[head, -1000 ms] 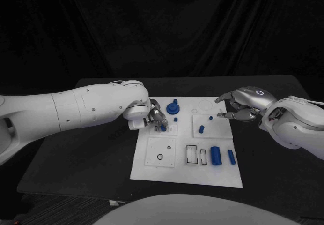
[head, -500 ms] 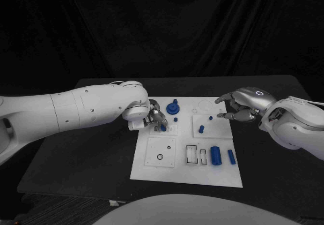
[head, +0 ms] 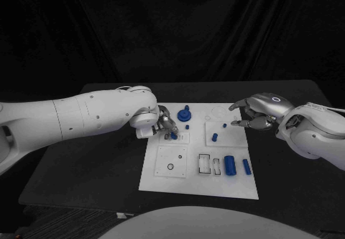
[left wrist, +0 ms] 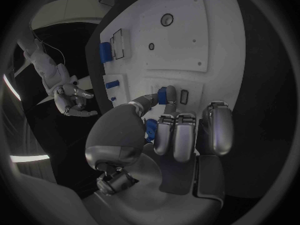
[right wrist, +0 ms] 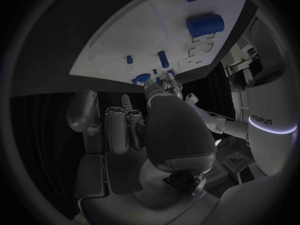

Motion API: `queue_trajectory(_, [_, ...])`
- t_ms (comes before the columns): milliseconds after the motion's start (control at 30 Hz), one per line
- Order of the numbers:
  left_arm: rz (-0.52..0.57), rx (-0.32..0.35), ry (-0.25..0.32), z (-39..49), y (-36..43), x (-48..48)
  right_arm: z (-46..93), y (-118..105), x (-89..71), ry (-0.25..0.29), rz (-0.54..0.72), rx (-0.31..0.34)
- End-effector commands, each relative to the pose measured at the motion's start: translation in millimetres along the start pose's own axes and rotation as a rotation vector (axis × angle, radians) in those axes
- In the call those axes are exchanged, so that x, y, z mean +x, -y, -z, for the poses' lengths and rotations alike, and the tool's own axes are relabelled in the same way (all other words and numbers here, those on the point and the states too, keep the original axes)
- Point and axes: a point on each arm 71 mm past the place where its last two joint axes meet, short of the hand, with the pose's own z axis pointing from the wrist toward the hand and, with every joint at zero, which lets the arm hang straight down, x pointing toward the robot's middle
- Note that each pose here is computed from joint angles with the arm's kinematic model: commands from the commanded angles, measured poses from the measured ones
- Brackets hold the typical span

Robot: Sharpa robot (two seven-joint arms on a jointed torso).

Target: Assemble the parts on the task board

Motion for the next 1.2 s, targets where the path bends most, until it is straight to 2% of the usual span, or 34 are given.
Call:
queue_trajectory(33, [0.009,0.004,-0.001,-1.0,-1.4,1.4,0.7,0.8,1.4,-0.008,0.002,0.010])
queue_trajectory(1200, [-0.020,-0.003,-0.037,-3.0,-1.7,2.9,1.5,1.0,3.4,-0.011,-0.001,0.013])
